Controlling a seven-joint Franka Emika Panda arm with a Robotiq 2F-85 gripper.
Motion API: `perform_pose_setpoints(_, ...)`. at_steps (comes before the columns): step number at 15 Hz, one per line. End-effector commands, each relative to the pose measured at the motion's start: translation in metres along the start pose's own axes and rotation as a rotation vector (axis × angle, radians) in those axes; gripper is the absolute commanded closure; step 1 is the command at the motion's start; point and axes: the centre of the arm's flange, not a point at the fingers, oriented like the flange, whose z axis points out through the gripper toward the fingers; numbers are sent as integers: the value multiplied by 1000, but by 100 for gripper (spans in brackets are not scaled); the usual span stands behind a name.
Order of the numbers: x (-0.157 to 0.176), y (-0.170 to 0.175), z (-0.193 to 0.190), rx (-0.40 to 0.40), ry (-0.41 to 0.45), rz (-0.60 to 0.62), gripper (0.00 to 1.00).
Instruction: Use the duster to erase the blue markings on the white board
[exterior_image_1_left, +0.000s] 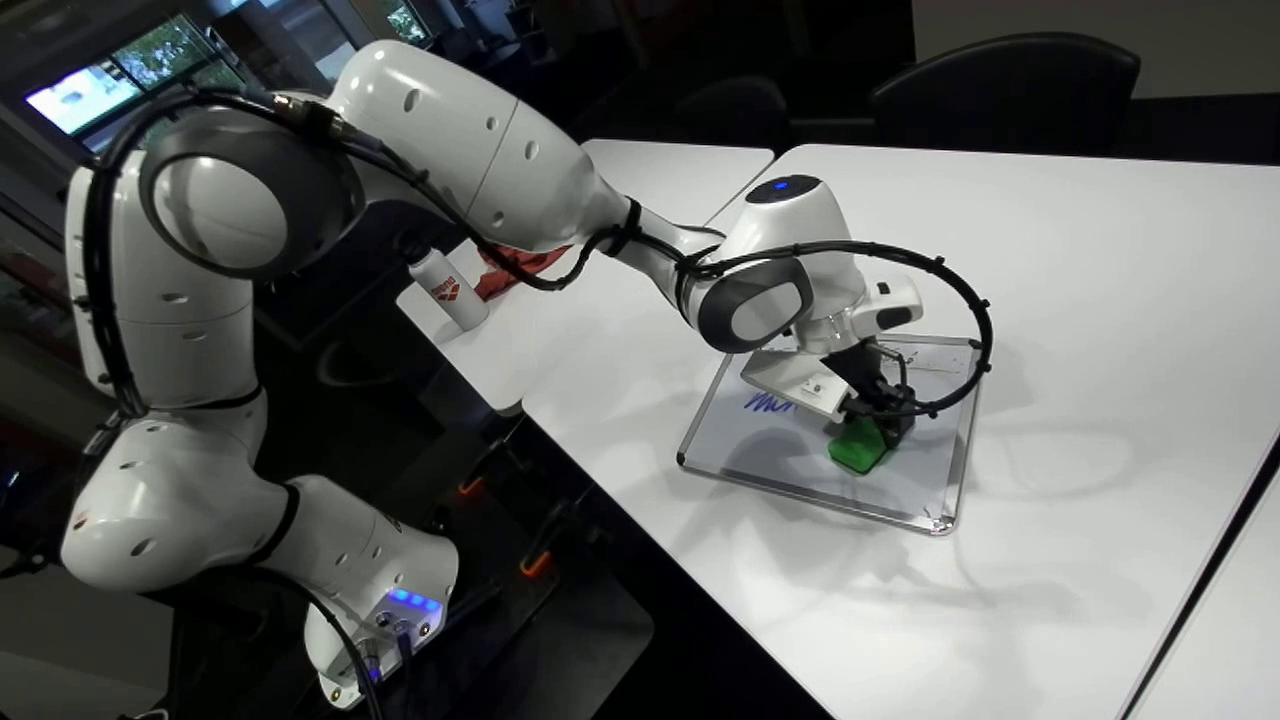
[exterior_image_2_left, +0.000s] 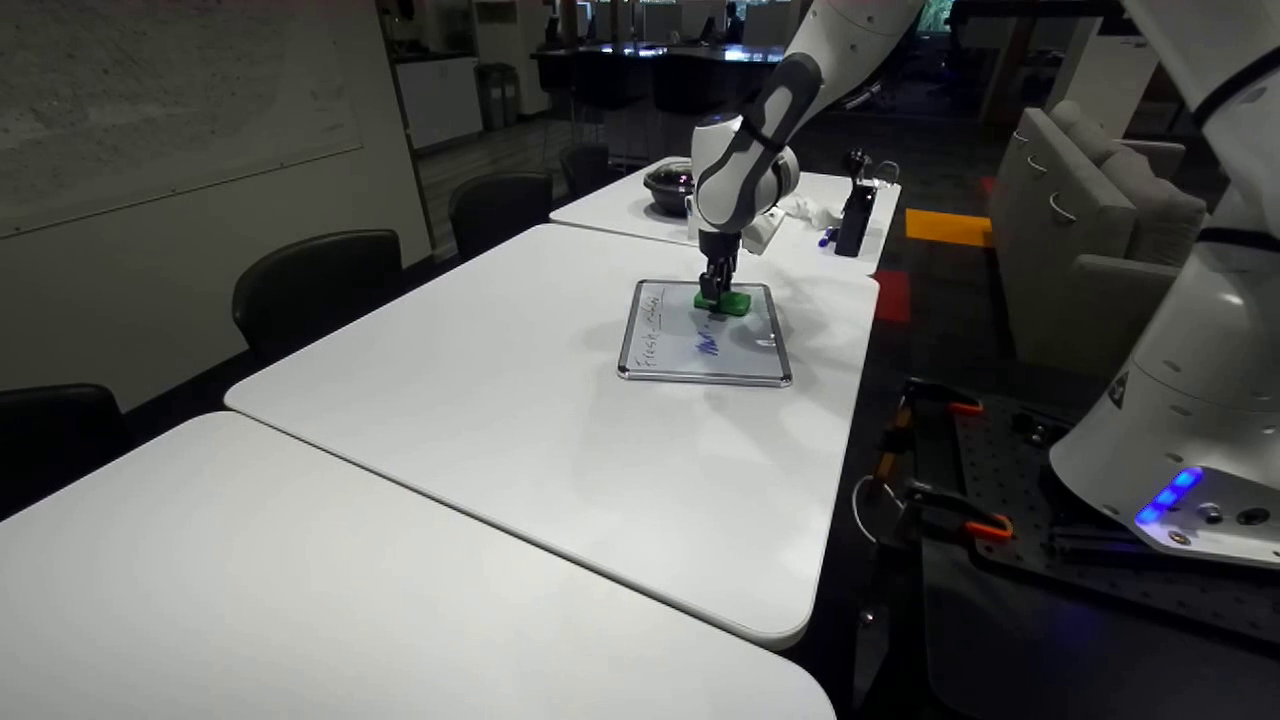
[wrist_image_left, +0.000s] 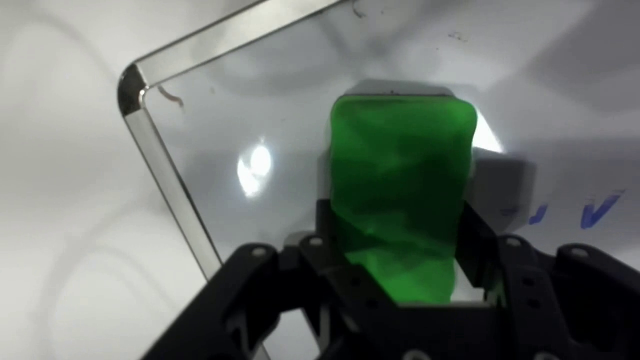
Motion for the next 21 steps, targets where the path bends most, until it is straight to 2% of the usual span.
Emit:
perform_pose_setpoints(1, 8, -21, 13, 43, -41, -64, 67)
perform_pose_setpoints(9, -7, -81, 14, 54, -42, -238, 67)
perform_pose_setpoints(21, -52, -192, 16, 109, -77, -484, 67)
